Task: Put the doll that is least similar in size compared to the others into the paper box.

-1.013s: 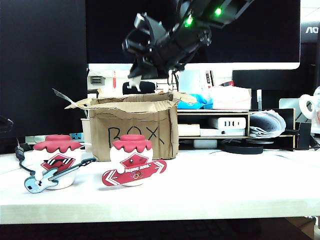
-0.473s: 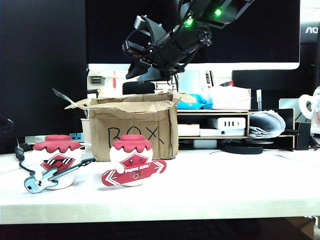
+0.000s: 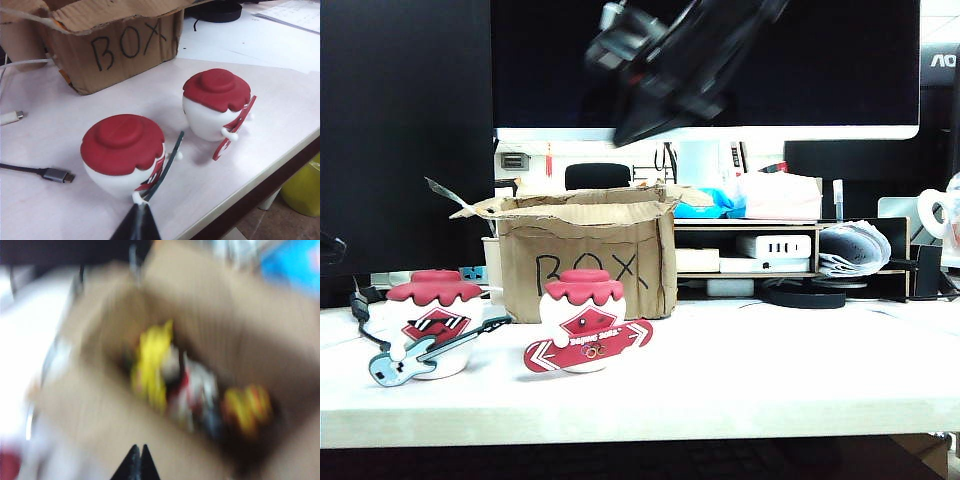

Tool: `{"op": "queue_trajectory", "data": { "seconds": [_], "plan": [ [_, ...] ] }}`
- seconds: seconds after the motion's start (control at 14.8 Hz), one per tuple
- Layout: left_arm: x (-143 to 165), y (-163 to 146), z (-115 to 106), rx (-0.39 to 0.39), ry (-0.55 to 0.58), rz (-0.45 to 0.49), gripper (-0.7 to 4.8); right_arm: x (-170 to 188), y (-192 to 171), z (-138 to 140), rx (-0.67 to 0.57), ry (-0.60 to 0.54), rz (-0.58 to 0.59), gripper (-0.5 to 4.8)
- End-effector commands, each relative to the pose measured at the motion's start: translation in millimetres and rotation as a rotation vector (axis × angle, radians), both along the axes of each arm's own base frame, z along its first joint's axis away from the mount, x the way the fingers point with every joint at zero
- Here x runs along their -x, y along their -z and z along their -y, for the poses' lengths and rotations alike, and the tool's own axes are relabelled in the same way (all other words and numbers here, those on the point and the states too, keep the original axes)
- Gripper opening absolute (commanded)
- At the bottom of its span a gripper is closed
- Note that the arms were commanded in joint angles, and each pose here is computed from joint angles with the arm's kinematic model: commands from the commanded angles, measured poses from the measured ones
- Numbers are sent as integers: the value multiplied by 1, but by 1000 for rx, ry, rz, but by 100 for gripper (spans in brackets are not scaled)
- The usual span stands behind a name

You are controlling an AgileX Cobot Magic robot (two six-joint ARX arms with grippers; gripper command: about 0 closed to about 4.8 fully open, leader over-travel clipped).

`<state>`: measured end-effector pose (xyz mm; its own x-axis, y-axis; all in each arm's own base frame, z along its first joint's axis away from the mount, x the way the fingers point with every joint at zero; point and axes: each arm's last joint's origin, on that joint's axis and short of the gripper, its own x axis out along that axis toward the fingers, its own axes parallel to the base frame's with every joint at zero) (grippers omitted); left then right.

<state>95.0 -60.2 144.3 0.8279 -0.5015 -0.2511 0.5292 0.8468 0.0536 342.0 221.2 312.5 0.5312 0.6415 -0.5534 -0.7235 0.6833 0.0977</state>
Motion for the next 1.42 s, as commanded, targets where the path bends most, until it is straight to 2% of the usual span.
{"op": "queue_trajectory", "data": {
  "seconds": [0.07,0.34,0.47,0.68,0.81,1.08,1.42],
  "plan": [
    [-3,-2,-5,12,-41,15,-5,43,-21,25,84,-35,-43,-7],
    [-10,-6,-25,30,-229,58,-5,126,-37,70,12,106,-1,-6],
    [-9,-13,-37,59,-340,136,-5,185,-39,94,-76,142,35,-7],
    [-5,-22,-47,88,-422,235,-5,249,-31,116,-179,222,112,-7],
    [-4,-23,-48,93,-431,251,-5,282,-23,131,-269,250,159,-7],
    [-2,-26,-49,103,-439,282,-5,310,-7,149,-367,248,179,-7],
    [-2,-25,-55,93,-506,283,-5,314,27,138,-261,296,221,-6]
  ]
}}
